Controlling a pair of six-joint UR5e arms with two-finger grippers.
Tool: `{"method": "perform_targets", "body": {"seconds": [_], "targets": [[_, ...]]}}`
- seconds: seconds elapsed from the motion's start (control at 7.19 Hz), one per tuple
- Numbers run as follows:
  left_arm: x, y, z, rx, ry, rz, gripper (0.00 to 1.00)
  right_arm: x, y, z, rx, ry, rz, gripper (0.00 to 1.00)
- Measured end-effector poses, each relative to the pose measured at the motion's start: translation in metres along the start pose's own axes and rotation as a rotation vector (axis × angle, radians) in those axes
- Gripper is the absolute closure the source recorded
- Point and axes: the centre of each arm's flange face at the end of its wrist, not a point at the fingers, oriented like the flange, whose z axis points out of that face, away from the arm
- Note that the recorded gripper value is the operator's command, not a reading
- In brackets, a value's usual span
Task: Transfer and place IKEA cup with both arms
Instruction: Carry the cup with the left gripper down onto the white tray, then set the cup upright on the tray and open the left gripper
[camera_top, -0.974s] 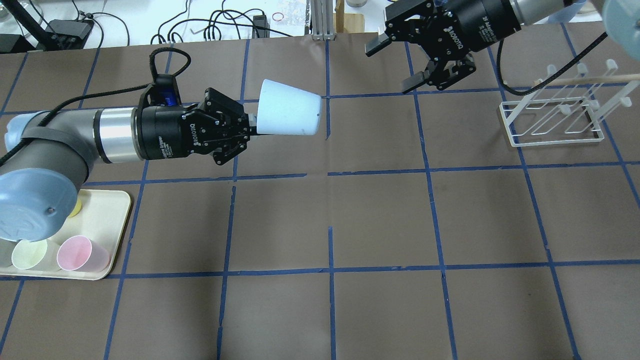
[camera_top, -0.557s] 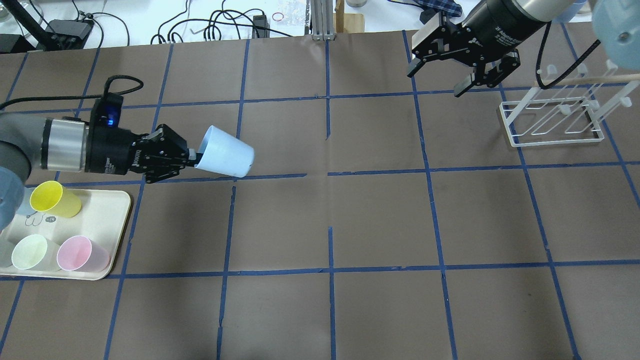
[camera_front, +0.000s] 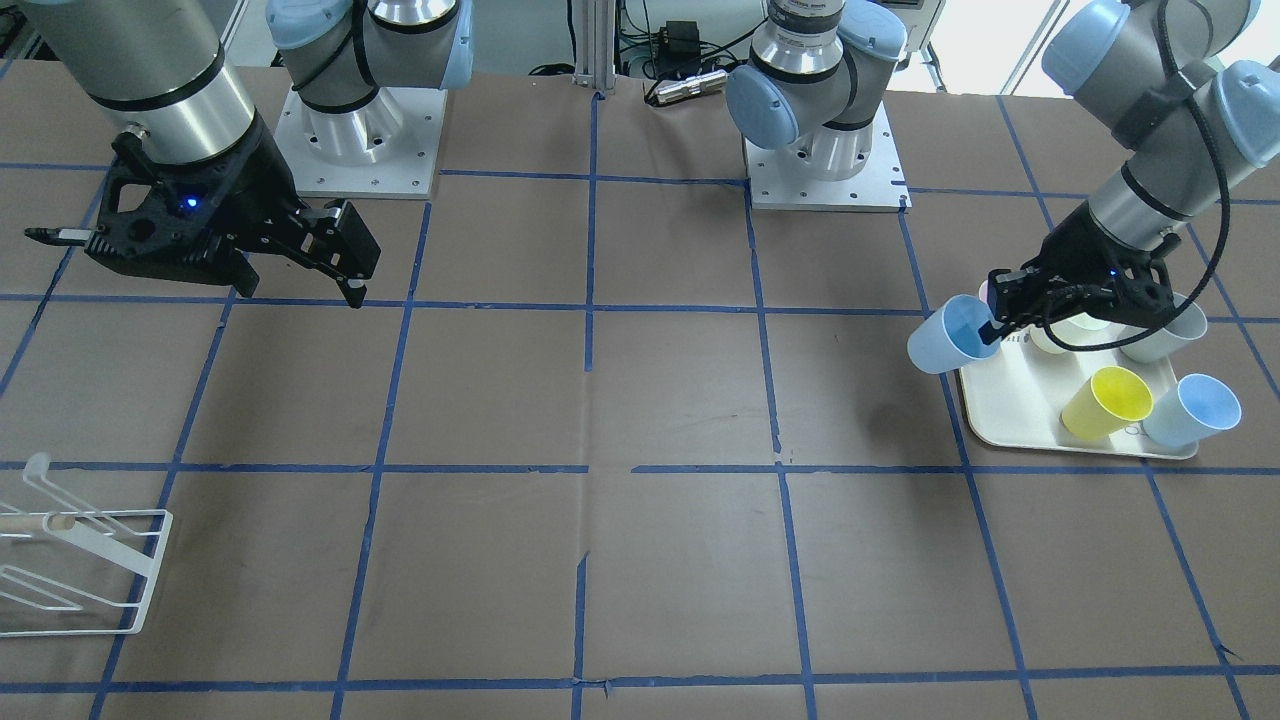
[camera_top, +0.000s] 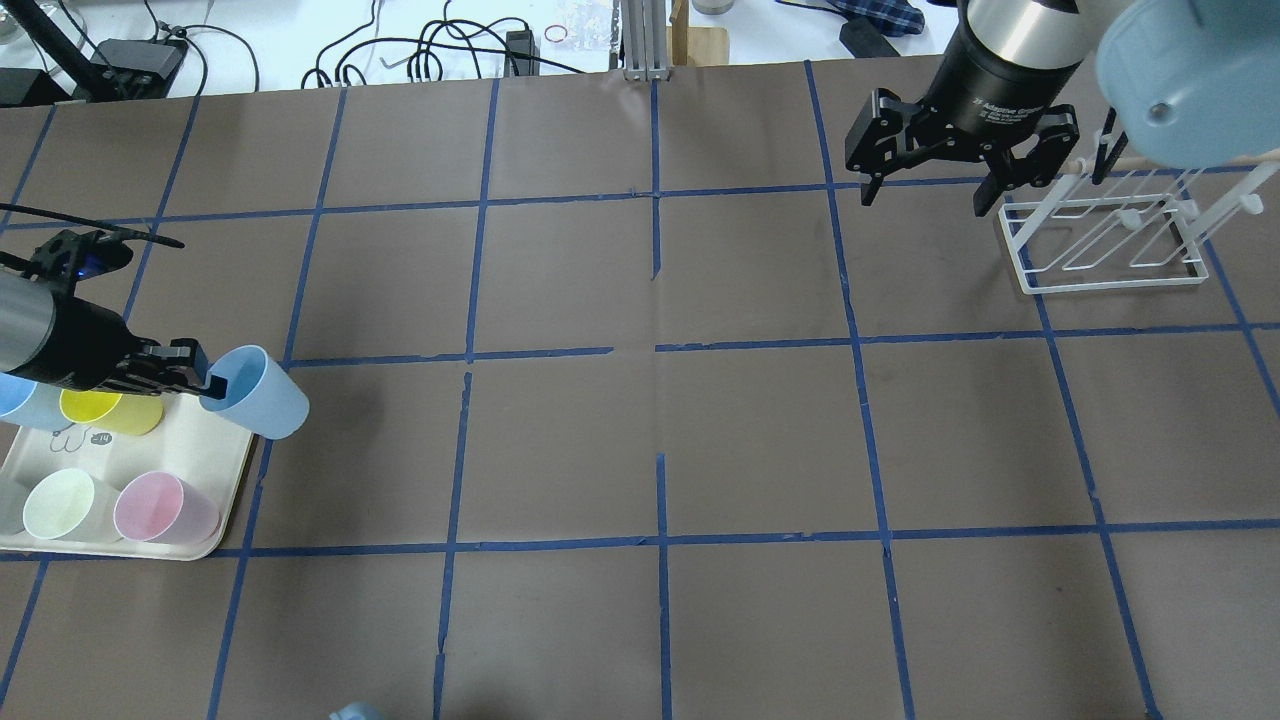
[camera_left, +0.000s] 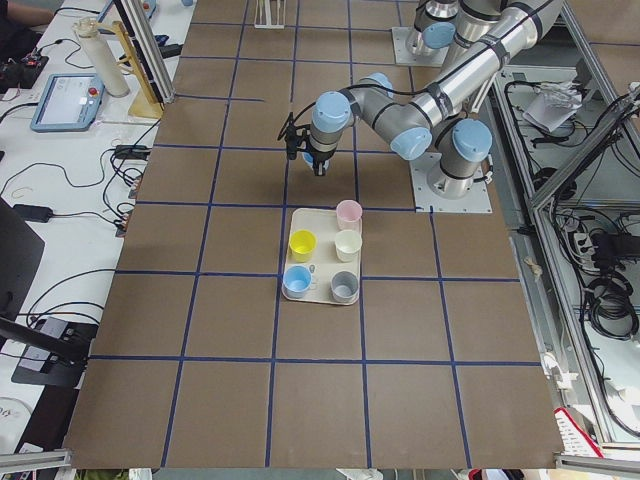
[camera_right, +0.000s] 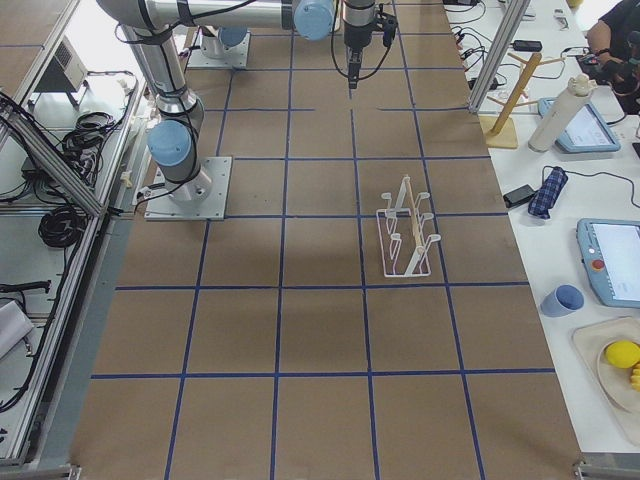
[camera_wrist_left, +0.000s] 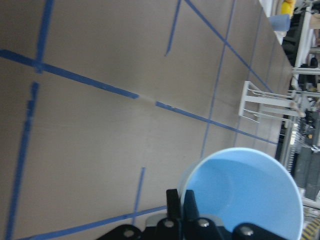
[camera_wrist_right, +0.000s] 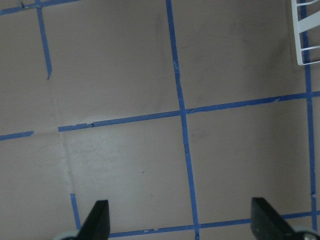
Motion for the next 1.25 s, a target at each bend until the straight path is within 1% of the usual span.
{"method": "perform_targets", "body": {"seconds": [0.14,0.42,0.56,0.7,0.97,1.25], "targets": [[-0.023,-0.003,0.004,0.001,-0.055,0.064,1.00,-0.005,0.003,0.001,0.007,0.032,-0.009,0.00],[-0.062,-0.009,0.017,0.028,-0.112,0.140,1.00,-0.010,0.003,0.001,0.036,0.045,-0.023,0.00],[-0.075,-0.013,0.023,0.037,-0.126,0.163,1.00,-0.010,0.001,0.004,0.038,0.046,-0.023,0.00],[-0.084,-0.019,0.025,0.042,-0.130,0.170,1.00,-0.010,0.001,0.002,0.043,0.047,-0.023,0.00],[-0.091,-0.026,0.034,0.038,-0.113,0.167,1.00,-0.011,0.004,-0.007,0.060,0.037,-0.020,0.00],[-0.096,-0.029,0.047,0.026,-0.098,0.158,1.00,-0.009,0.003,-0.012,0.066,0.031,-0.014,0.00]]}}
